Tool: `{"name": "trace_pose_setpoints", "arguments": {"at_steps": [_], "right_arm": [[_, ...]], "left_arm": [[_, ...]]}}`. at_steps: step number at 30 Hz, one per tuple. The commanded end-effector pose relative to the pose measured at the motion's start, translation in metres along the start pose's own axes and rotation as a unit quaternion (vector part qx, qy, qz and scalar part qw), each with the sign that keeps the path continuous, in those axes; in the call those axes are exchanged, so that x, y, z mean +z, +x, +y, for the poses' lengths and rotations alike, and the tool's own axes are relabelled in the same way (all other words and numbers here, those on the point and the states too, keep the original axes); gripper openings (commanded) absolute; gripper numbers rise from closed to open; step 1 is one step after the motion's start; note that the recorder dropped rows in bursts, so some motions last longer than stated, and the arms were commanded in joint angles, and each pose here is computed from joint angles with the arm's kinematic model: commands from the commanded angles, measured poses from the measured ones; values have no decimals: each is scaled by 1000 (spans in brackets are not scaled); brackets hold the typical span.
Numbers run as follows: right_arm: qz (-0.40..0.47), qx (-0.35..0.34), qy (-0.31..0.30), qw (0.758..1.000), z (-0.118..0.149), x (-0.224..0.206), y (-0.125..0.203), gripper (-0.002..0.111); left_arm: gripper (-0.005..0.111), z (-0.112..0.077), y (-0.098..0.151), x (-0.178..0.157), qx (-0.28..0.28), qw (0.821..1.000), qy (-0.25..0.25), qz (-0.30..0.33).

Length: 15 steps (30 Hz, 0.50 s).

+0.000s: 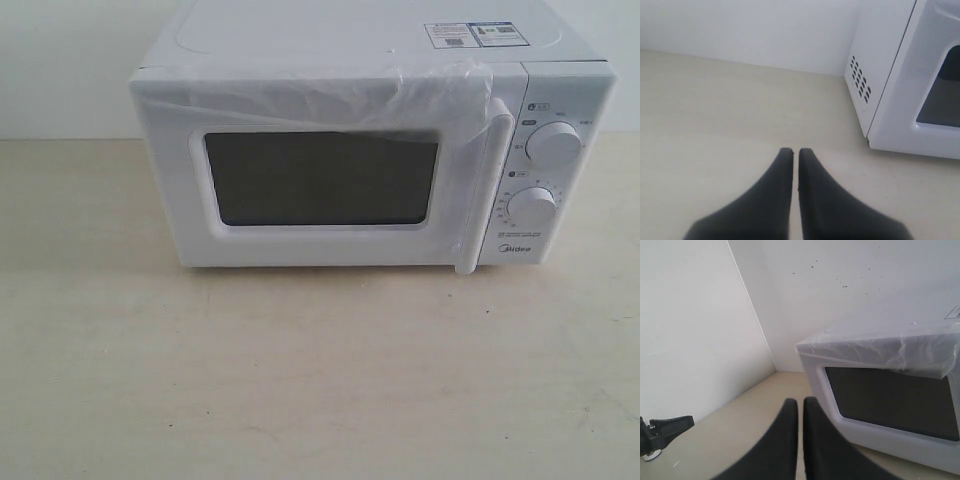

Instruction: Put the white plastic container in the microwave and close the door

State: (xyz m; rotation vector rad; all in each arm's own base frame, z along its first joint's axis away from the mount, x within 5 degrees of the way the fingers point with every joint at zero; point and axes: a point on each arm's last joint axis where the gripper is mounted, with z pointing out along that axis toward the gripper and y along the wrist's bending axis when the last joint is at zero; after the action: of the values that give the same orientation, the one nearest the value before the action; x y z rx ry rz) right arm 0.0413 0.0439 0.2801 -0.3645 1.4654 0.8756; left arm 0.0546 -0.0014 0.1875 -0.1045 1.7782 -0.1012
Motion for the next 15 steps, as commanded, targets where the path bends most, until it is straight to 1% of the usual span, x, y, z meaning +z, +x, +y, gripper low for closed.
{"name": "trace_pose_setpoints", "arguments": {"at_steps": [1,14,15], "right_arm": [[1,-4,0,1000,0,0,0,0],[1,-4,0,1000,0,0,0,0],[1,-18,0,1000,0,0,0,0]], "left_arm": [[4,0,0,0,-14,1000,1,-8],[4,0,0,0,-11,1000,0,-7],[4,0,0,0,-11,1000,0,-7]]}}
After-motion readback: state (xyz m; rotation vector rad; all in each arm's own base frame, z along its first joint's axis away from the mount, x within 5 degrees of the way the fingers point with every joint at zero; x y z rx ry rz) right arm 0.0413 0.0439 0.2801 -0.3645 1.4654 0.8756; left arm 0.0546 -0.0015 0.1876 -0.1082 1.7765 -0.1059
